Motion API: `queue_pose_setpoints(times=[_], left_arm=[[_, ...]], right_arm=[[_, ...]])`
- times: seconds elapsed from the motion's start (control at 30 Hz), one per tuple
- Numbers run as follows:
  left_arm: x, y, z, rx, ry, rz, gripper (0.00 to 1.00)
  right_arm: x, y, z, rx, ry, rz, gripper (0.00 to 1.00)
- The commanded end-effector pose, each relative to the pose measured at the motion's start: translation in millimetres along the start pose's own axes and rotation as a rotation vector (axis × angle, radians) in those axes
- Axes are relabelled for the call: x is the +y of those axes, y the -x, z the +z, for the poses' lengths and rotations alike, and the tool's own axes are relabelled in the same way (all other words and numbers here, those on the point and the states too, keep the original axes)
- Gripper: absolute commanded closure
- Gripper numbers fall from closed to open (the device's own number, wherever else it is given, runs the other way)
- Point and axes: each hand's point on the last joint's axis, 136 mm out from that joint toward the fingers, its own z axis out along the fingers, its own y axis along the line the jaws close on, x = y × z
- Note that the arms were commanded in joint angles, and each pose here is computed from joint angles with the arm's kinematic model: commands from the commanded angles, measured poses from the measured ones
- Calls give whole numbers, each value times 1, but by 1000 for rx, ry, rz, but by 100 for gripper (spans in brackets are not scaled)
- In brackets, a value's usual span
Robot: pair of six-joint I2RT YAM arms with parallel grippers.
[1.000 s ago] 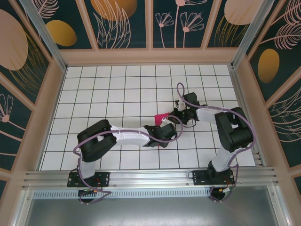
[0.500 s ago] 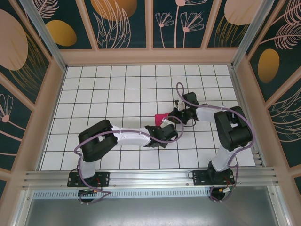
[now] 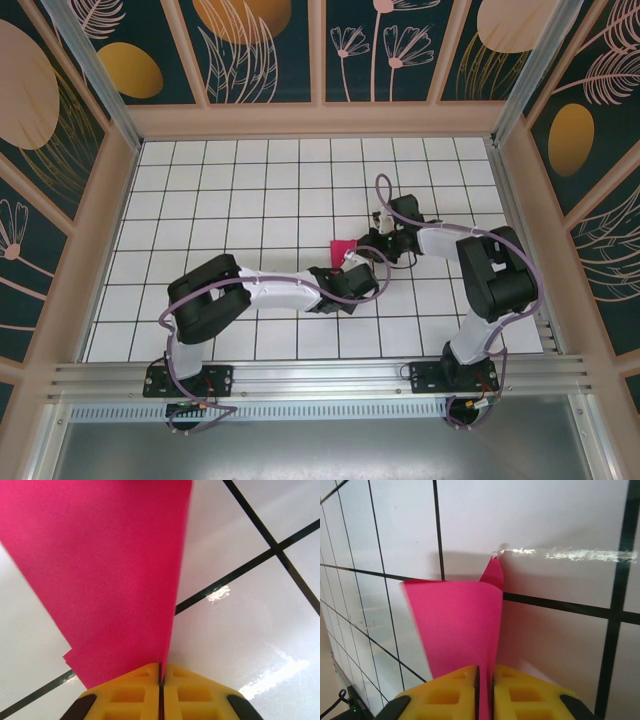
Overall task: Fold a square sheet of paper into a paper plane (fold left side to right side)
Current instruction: Fold the wing for the fifth time at the center of the table.
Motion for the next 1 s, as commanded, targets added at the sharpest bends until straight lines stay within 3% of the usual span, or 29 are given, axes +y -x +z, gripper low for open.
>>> queue_pose_setpoints(times=[0.0, 0.2, 0.5, 0.97], left_arm=[[6, 0, -5, 20, -63, -51, 91], [6, 7, -8, 18, -212, -134, 92], [14, 14, -17, -8, -462, -300, 94], [40, 23, -35, -86, -742, -568, 100]], right_arm=[[22, 25, -31, -118, 24, -66, 73], [26, 34, -78, -268, 32, -105, 50], [12, 1, -70, -260, 83, -94, 51], [40, -21, -15, -172, 135, -144, 54]])
